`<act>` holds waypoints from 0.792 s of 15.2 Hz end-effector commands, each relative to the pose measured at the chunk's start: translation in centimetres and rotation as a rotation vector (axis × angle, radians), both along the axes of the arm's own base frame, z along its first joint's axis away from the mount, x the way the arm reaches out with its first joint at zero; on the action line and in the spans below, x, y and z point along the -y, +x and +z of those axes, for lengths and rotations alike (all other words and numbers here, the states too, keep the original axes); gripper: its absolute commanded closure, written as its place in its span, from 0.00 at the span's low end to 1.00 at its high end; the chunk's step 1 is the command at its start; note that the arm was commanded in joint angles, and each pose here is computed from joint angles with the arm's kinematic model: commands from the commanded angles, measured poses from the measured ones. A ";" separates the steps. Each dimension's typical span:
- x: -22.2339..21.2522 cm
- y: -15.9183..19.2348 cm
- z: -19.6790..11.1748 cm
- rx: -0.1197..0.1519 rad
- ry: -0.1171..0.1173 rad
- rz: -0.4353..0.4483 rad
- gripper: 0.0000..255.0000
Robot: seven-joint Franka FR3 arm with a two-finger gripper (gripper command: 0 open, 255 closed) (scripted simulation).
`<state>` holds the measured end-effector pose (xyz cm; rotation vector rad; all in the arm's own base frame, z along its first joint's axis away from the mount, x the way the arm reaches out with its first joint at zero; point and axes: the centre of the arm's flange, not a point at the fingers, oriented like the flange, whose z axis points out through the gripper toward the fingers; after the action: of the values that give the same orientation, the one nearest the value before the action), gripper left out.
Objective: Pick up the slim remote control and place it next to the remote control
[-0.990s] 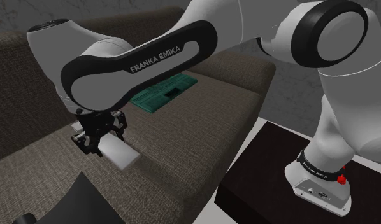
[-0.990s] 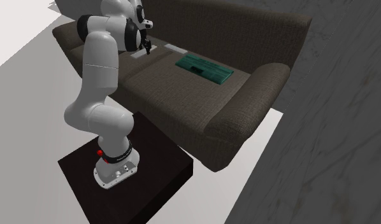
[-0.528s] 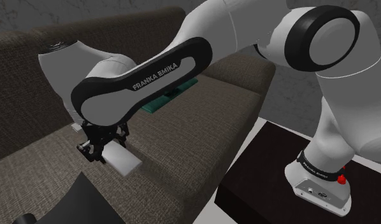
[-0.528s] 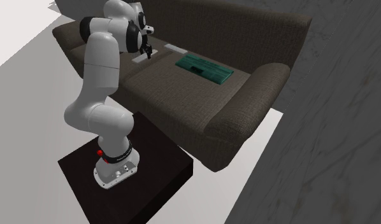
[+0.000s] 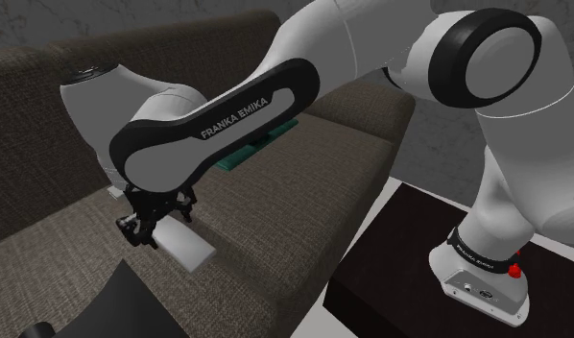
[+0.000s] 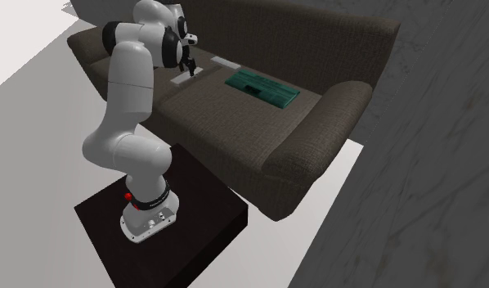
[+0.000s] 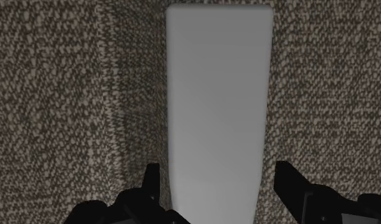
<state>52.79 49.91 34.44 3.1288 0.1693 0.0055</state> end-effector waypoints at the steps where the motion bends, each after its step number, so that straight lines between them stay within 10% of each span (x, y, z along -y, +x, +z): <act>1: 0.0 0.0 0.0 0.000 0.000 0.000 0.00; 12: 0.0 0.0 5.0 0.000 0.000 0.000 0.00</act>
<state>52.79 49.94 39.32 3.1294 0.1693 0.0066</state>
